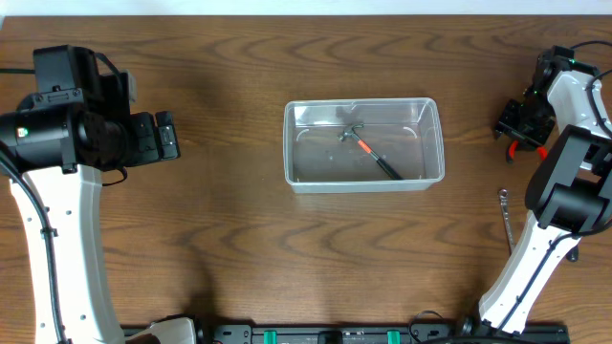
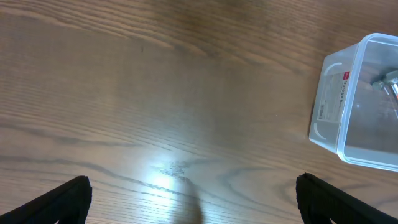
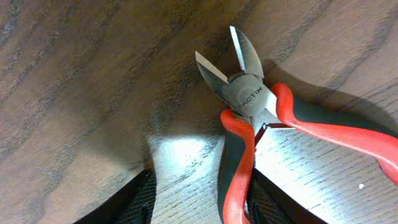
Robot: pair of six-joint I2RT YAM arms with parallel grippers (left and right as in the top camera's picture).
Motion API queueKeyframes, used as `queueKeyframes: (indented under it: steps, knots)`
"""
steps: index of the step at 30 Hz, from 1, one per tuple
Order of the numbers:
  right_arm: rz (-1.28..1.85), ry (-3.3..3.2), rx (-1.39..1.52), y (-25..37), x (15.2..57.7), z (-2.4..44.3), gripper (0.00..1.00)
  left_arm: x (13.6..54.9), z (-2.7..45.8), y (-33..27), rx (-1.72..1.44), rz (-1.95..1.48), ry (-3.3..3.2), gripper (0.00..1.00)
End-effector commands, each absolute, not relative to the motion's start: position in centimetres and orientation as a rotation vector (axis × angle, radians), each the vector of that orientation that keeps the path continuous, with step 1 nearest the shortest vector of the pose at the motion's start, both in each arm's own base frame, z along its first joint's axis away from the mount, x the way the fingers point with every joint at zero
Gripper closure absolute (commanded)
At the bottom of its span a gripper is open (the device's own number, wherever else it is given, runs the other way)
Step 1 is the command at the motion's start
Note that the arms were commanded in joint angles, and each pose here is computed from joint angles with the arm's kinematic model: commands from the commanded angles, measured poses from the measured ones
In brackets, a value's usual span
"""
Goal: Pack container
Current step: 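Lower the right gripper and close it on the pliers handle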
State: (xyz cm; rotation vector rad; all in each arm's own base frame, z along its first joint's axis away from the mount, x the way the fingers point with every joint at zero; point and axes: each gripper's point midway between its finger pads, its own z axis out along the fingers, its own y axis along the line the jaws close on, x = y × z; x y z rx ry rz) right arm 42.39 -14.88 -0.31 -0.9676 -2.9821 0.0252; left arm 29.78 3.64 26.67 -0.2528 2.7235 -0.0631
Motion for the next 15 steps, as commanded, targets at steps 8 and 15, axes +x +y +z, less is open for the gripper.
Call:
queueKeyframes:
  steps: [8, 15]
  knots:
    - [0.097, -2.955, -0.934, -16.84, 40.81, -1.04, 0.55, 29.97, 27.14, 3.96, -0.260, -0.049, 2.709, 0.02]
    - [0.124, -2.955, -0.922, -17.19, 40.65, -1.02, 0.67, 29.97, 27.14, 3.96, -0.260, -0.049, 2.709, 0.02]
